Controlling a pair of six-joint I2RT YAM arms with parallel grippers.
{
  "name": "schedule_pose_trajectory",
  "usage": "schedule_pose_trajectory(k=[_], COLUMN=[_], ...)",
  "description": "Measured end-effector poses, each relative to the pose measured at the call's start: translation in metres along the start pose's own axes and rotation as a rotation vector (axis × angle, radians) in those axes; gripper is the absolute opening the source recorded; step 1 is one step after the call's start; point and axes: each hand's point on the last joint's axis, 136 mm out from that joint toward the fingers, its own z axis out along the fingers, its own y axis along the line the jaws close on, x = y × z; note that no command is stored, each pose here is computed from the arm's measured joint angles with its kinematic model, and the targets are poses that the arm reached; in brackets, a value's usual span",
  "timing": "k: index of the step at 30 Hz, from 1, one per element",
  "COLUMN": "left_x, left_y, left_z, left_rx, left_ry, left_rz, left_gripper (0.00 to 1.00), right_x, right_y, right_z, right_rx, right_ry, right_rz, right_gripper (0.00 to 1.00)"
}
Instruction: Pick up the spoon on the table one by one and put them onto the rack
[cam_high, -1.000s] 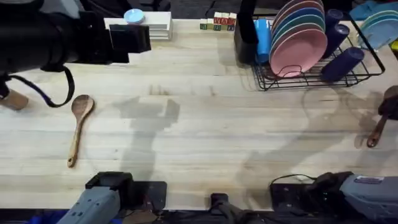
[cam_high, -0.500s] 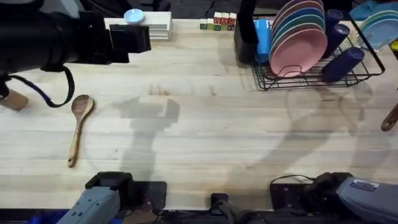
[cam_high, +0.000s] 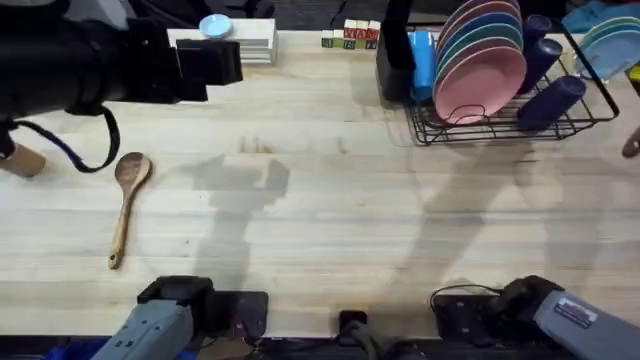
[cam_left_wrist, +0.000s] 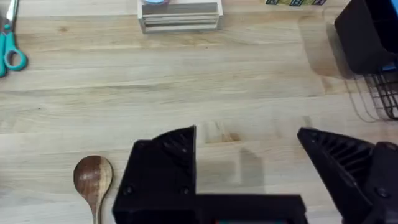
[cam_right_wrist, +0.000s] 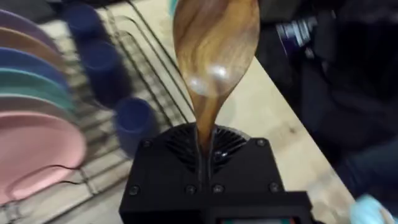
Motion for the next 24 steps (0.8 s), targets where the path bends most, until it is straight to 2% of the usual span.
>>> schedule_pose_trajectory(k=[6, 7, 8, 17, 24], left_x=[0.000, 0.000, 0.000, 0.000, 0.000], left_y=[0.000, 0.000, 0.000, 0.000, 0.000], left_z=[0.000, 0.000, 0.000, 0.000, 0.000], left_rx=[0.000, 0.000, 0.000, 0.000, 0.000], left_ry=[0.000, 0.000, 0.000, 0.000, 0.000], left_rz=[0.000, 0.000, 0.000, 0.000, 0.000], left_gripper=[0.993, 0.993, 0.993, 0.993, 0.993], right_x=[-0.041, -0.063, -0.069, -0.115, -0.134], right_y=[0.051, 0.083, 0.096, 0.191, 0.248], right_z=[-0.029, -0.045, -0.050, -0.093, -0.101], right_rx=[-0.130, -0.212, -0.245, -0.484, -0.613], right_ry=[-0.161, -0.250, -0.279, -0.511, -0.619], right_rz=[-0.053, -0.080, -0.090, -0.133, -0.095], right_gripper=[0.032, 0.032, 0.032, 0.032, 0.032])
